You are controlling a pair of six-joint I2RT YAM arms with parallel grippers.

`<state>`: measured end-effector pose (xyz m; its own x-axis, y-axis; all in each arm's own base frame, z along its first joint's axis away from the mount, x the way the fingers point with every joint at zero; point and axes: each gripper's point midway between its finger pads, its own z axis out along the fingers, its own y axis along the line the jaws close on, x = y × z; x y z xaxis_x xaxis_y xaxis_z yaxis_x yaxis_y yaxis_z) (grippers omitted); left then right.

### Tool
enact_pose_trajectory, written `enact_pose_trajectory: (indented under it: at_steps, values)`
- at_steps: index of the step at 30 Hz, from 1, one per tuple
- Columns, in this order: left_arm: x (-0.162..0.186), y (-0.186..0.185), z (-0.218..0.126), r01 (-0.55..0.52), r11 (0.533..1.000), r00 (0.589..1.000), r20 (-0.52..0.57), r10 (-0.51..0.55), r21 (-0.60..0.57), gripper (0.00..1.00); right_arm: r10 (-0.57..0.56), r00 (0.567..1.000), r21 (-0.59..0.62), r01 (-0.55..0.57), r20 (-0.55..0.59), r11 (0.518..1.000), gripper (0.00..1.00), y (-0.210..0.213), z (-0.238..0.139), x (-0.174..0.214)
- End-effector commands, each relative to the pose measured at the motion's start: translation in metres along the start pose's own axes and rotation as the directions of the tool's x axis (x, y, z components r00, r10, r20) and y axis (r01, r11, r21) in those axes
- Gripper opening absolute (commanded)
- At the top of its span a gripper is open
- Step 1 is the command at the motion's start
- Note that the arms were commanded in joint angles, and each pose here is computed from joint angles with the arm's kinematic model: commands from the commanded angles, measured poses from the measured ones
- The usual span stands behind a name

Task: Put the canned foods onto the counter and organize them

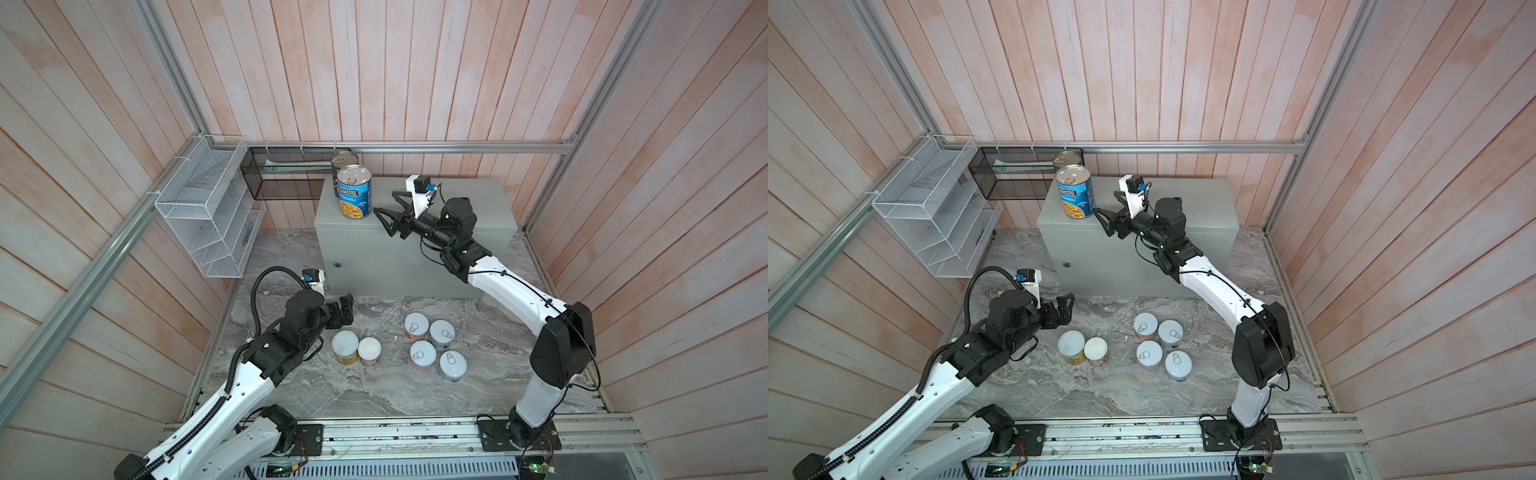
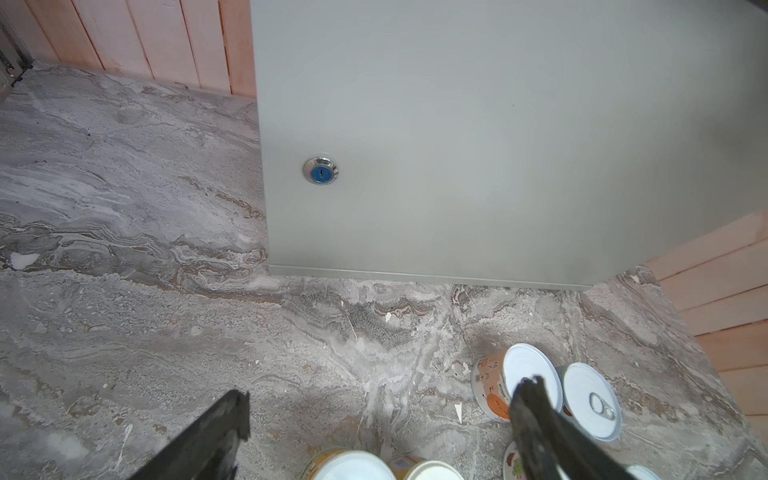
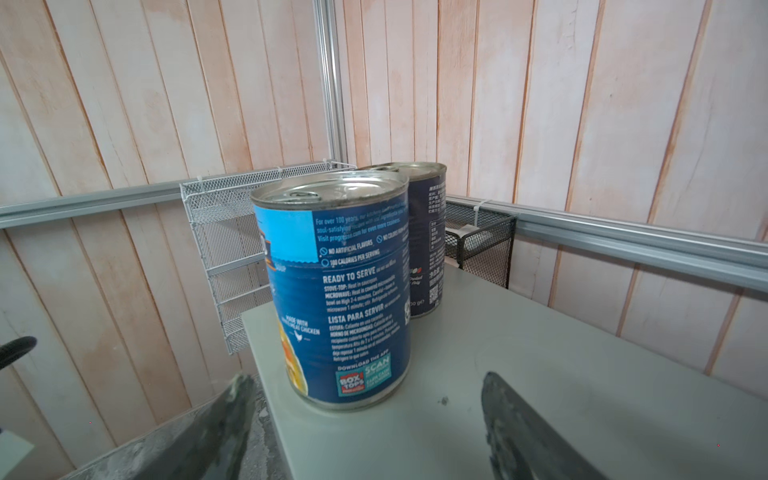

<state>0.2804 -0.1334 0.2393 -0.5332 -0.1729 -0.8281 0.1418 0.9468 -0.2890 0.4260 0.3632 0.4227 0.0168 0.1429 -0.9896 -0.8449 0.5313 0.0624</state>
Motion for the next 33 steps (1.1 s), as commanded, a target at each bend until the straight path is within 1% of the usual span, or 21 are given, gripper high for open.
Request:
enact_pose_trajectory:
  at_steps: [1, 2, 3, 6, 15, 22, 29, 33]
  values:
    - [-0.005, 0.004, -0.010, 0.030, 1.000, 0.999, 0.024, -0.030, -0.006, 1.00, -0.008, 0.999, 0.042, 0.009, -0.043, 0.999, 0.63, -0.012, 0.009, -0.002]
    - [-0.003, 0.005, -0.011, 0.035, 0.999, 0.999, 0.023, -0.035, -0.006, 1.00, -0.001, 0.999, 0.056, 0.004, -0.050, 0.998, 0.50, -0.015, 0.012, -0.002]
    - [0.000, 0.007, -0.013, 0.040, 0.999, 0.999, 0.021, -0.040, -0.008, 1.00, 0.010, 0.998, 0.087, -0.005, -0.055, 0.996, 0.44, -0.021, 0.013, -0.003]
    - [0.004, 0.011, -0.015, 0.045, 0.999, 0.999, 0.016, -0.044, -0.018, 1.00, 0.021, 0.998, 0.137, -0.012, -0.065, 0.991, 0.47, -0.033, 0.019, -0.003]
    - [0.003, 0.018, -0.022, 0.031, 0.998, 0.999, 0.018, -0.030, -0.053, 1.00, 0.038, 0.994, 0.112, -0.026, -0.106, 0.993, 0.48, -0.041, 0.046, 0.014]
    - [0.006, 0.017, -0.018, 0.031, 0.998, 1.000, 0.008, -0.030, -0.049, 1.00, 0.034, 0.991, 0.067, -0.025, -0.132, 0.997, 0.49, -0.032, 0.064, 0.019]
    - [0.007, 0.018, -0.018, 0.030, 0.998, 1.000, 0.006, -0.029, -0.051, 1.00, -0.019, 0.989, 0.061, 0.028, -0.146, 0.998, 0.51, -0.015, 0.072, 0.024]
    - [0.007, 0.017, -0.017, 0.029, 0.998, 1.000, 0.009, -0.029, -0.049, 1.00, -0.017, 0.990, 0.062, 0.026, -0.143, 0.998, 0.51, -0.011, 0.076, 0.024]
